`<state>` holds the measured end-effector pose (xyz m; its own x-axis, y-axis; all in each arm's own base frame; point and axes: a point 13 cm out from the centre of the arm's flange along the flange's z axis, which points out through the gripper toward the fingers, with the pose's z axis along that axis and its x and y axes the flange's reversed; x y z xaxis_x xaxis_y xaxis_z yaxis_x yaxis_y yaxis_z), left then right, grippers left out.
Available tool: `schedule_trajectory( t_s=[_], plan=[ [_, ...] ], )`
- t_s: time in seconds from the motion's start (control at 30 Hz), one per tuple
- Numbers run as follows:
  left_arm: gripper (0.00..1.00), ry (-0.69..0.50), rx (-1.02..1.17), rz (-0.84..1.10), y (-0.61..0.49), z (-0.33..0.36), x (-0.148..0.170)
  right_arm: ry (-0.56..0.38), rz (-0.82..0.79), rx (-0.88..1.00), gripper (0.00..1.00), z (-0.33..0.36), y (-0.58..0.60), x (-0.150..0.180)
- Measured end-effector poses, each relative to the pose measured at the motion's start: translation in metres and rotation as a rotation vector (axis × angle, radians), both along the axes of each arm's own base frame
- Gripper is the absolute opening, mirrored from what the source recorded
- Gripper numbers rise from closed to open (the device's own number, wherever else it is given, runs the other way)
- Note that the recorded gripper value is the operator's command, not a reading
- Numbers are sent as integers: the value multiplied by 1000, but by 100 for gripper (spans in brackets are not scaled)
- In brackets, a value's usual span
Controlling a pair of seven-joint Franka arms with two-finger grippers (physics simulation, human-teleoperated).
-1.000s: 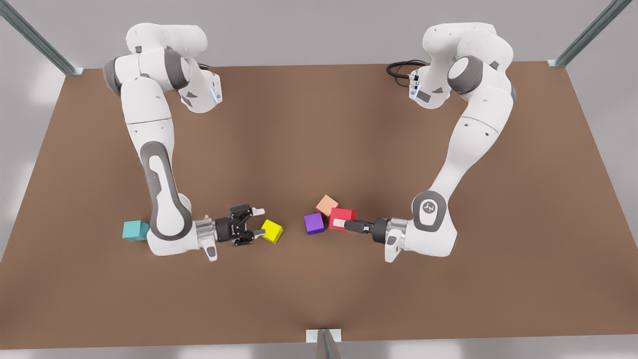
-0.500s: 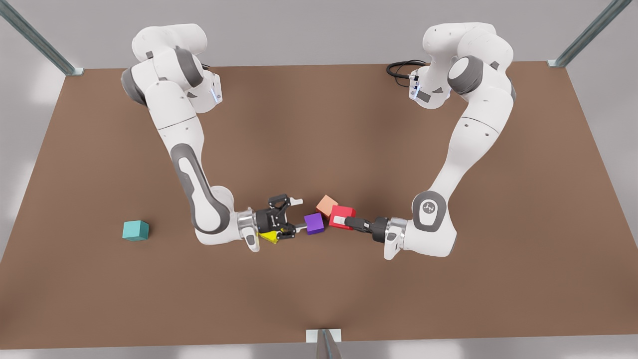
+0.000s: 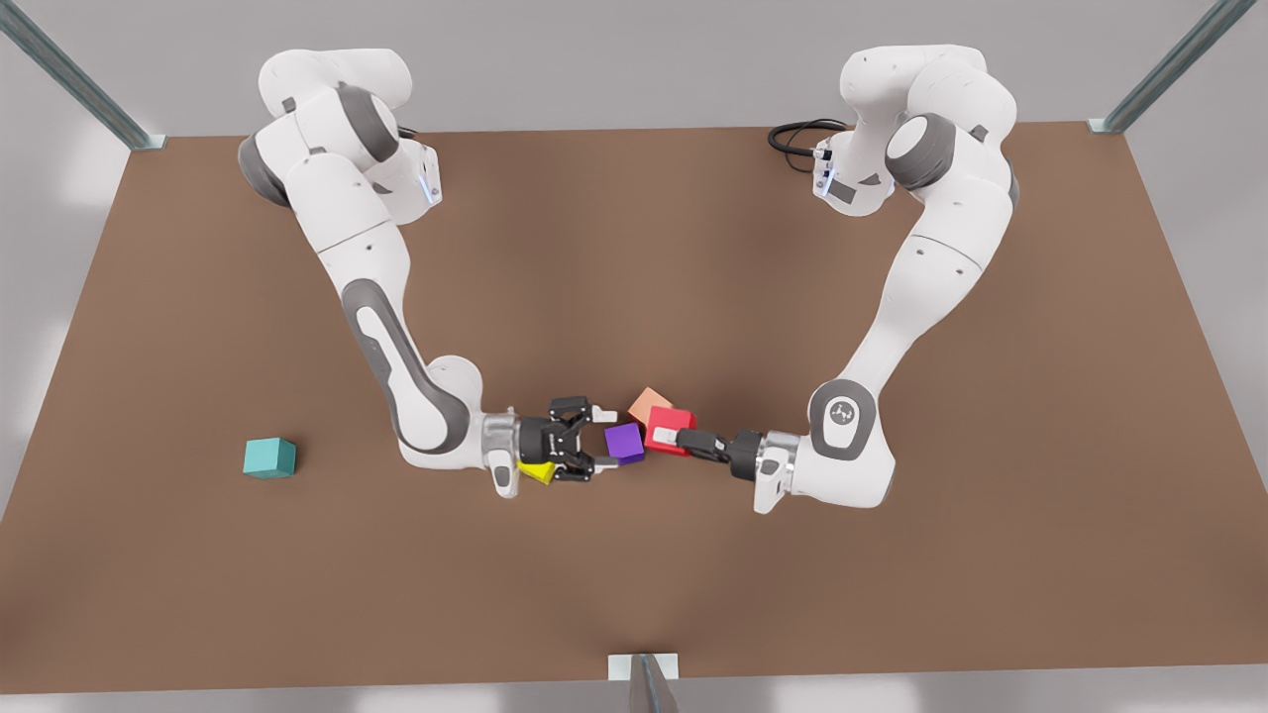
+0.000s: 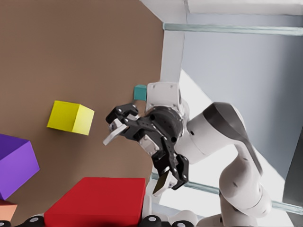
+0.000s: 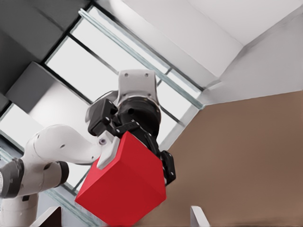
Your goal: Pick up red wooden cube and pass to hand red wooden cube and place in blue wooden cube
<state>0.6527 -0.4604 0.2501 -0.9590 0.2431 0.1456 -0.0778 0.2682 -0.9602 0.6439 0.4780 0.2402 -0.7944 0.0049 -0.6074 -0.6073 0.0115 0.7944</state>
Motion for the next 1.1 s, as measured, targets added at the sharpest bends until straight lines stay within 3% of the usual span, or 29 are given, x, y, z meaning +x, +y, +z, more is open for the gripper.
schedule_trajectory(
  t_s=[0.1,0.2,0.7,1.1],
  plan=[
    [64,6,-11,30,-2,-3,6,75,11,4,100,2,-1,-3],
    [64,2,-14,48,-6,-3,9,68,20,4,100,2,-2,-4],
    [64,-13,-17,72,-17,-2,11,-356,46,14,100,2,11,-12],
    [64,-15,-12,84,-24,-2,11,-573,31,16,100,7,17,-7]
  ],
)
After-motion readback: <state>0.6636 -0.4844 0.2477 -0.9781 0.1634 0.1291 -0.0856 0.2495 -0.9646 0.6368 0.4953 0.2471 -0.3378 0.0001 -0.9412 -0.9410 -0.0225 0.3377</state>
